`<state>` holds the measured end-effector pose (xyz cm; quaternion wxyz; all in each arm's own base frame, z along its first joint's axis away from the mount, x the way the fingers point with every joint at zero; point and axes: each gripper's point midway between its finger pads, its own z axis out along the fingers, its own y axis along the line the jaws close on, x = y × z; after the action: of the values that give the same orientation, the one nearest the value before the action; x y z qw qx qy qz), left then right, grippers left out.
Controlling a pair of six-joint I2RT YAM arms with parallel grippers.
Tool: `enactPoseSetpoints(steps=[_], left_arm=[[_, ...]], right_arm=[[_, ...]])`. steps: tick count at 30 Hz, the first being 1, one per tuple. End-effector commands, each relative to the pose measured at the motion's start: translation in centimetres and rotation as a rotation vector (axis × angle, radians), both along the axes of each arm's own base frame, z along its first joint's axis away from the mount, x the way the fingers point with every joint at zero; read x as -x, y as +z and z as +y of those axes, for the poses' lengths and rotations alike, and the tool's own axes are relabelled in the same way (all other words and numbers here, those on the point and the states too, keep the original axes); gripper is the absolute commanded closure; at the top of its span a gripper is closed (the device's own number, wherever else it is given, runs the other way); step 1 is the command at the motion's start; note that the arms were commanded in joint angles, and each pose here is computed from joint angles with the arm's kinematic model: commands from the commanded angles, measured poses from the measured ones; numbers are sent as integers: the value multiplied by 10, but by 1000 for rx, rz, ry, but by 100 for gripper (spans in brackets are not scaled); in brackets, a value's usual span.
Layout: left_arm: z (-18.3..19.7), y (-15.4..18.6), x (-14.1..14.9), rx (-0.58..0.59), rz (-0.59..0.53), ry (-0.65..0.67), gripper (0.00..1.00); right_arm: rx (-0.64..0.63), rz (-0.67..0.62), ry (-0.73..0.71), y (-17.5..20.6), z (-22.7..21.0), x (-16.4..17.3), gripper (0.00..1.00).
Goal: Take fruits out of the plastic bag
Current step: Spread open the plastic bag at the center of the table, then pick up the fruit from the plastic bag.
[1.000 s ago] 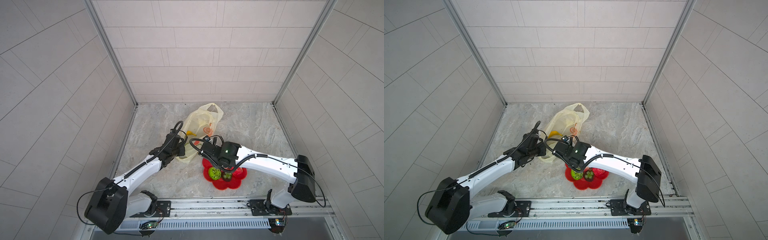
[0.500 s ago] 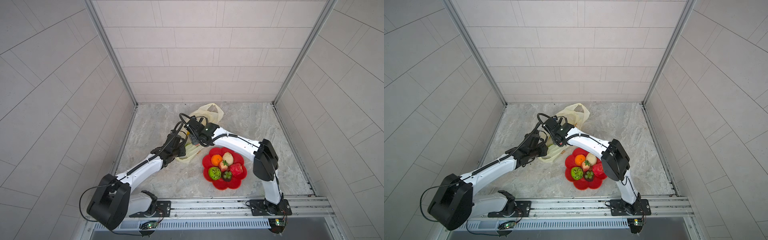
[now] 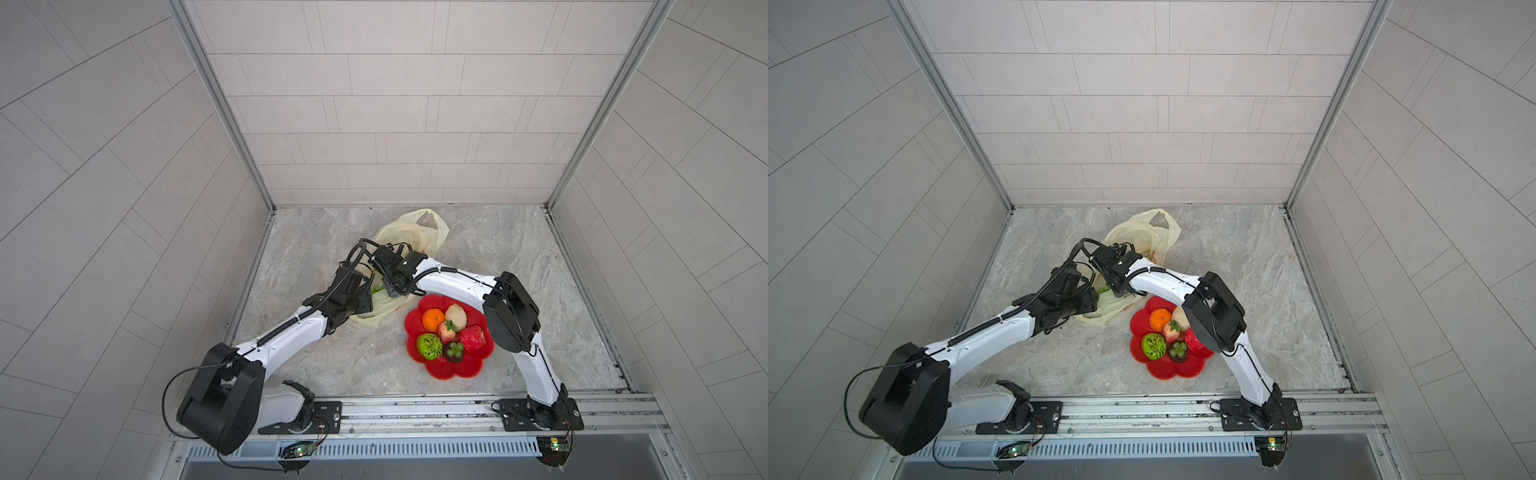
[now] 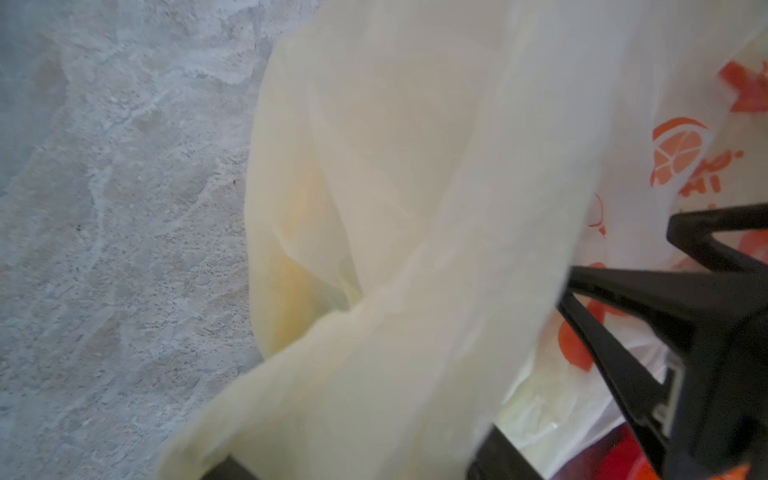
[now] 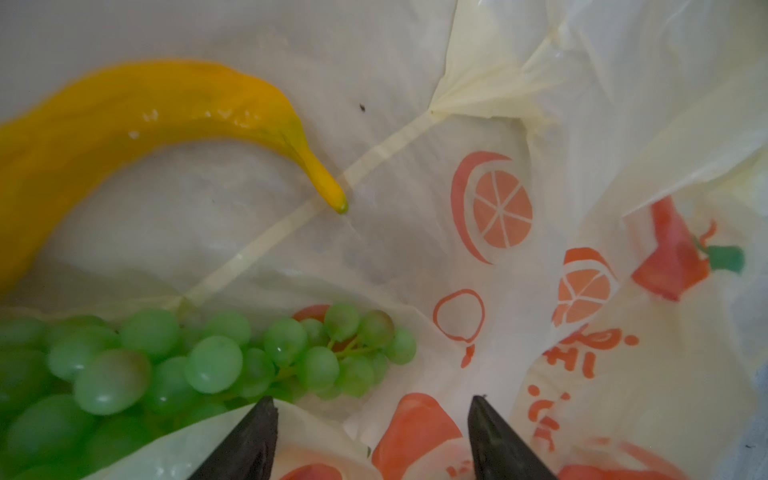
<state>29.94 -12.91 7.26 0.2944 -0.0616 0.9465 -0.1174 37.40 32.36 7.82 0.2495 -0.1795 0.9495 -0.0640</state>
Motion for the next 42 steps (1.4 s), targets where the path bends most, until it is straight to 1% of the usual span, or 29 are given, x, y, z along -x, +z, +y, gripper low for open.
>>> enactPoseSetpoints(steps=[1,5,7,11,15,18,22,26,29,31,33,36,39,42], left_arm=[[6,0,-3,-14,15,30,29],[14,-6,-3,-34,42,60,29],[19,-13,-2,-48,73,82,33],[28,-30,-2,-24,144,126,51],[32,-41,-1,-11,189,146,69],[29,-39,-3,6,183,132,76],[30,-33,-4,4,158,126,78],[29,-29,-5,9,142,121,79],[28,-30,-5,16,144,114,80],[26,-29,-6,22,143,110,81],[26,-28,-6,24,138,106,81],[27,-26,-6,22,130,105,81],[27,-24,-6,21,121,103,81],[27,-22,-7,23,114,97,81]], right_arm=[[-19,-12,13,16,-3,7,29],[-17,-8,9,4,-6,9,30],[-28,-7,16,1,-5,10,30],[-57,9,20,-3,-2,7,31],[-92,-3,27,9,0,3,33],[-168,-27,72,29,8,1,34],[-268,-68,141,54,14,-12,36],[-310,-62,243,58,19,-30,38],[-287,-52,348,52,27,-39,39],[-264,-22,404,41,31,-43,41],[-250,10,475,32,38,-45,44],[-232,32,544,24,43,-48,46],[-212,36,583,18,45,-52,46],[-180,25,563,9,41,-65,46]])
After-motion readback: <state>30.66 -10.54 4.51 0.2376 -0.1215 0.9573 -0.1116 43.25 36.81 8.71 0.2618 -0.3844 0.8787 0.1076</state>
